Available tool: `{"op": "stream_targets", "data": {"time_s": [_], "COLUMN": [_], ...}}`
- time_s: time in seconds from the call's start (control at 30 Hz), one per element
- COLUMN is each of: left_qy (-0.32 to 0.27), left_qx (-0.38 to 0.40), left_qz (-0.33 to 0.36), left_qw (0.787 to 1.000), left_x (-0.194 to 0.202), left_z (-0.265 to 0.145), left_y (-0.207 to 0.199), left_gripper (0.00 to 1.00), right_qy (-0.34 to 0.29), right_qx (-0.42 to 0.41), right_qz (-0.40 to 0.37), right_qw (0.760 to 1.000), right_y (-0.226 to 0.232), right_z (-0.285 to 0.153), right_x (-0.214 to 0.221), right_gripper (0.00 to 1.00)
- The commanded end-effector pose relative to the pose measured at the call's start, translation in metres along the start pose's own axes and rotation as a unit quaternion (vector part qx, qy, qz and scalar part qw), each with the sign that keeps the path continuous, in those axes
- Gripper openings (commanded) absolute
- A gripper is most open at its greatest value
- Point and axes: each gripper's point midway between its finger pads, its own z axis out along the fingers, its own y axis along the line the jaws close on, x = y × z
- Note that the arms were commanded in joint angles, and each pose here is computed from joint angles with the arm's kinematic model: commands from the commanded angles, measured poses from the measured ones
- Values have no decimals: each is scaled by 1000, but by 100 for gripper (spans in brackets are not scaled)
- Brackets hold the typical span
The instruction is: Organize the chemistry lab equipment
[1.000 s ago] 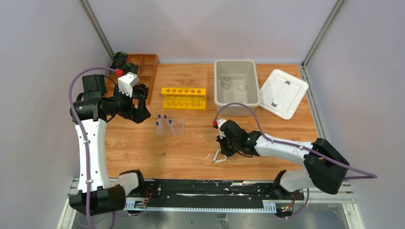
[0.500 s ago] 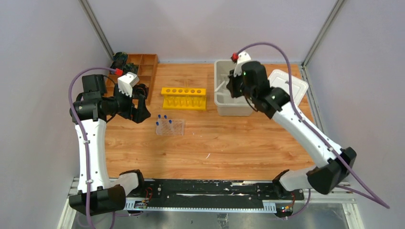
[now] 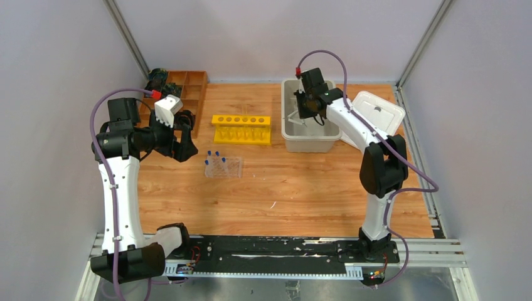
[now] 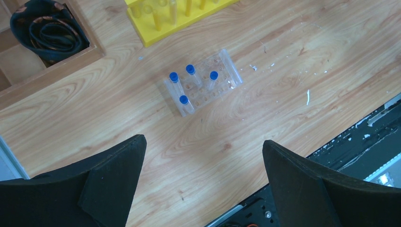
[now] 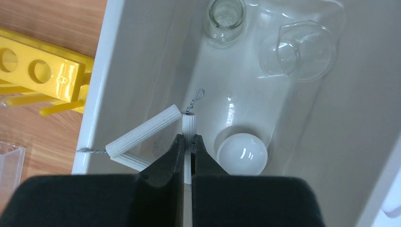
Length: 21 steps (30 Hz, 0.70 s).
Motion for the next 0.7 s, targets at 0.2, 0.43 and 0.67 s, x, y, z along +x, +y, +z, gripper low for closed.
{"op": "stream_targets", "data": {"time_s": [0.2, 0.43, 0.67], "left_qy": [-4, -1, -4], "left_qx": [-1, 0, -1], "left_qz": [9, 7, 10], "left_qw": [1000, 1000, 1000], "left_x": [-4, -2, -3], "left_z": [-2, -1, -3], "left_y": [1, 1, 0], "left_gripper": [100, 100, 100], "right_qy": [54, 25, 3], "right_qx": [9, 14, 25], "right_qz": [2, 37, 43], "right_qw": [999, 999, 999], "right_y": [-5, -16, -32], "right_z": [29, 13, -1], "right_x": [30, 20, 12], "right_gripper": [0, 0, 0]}}
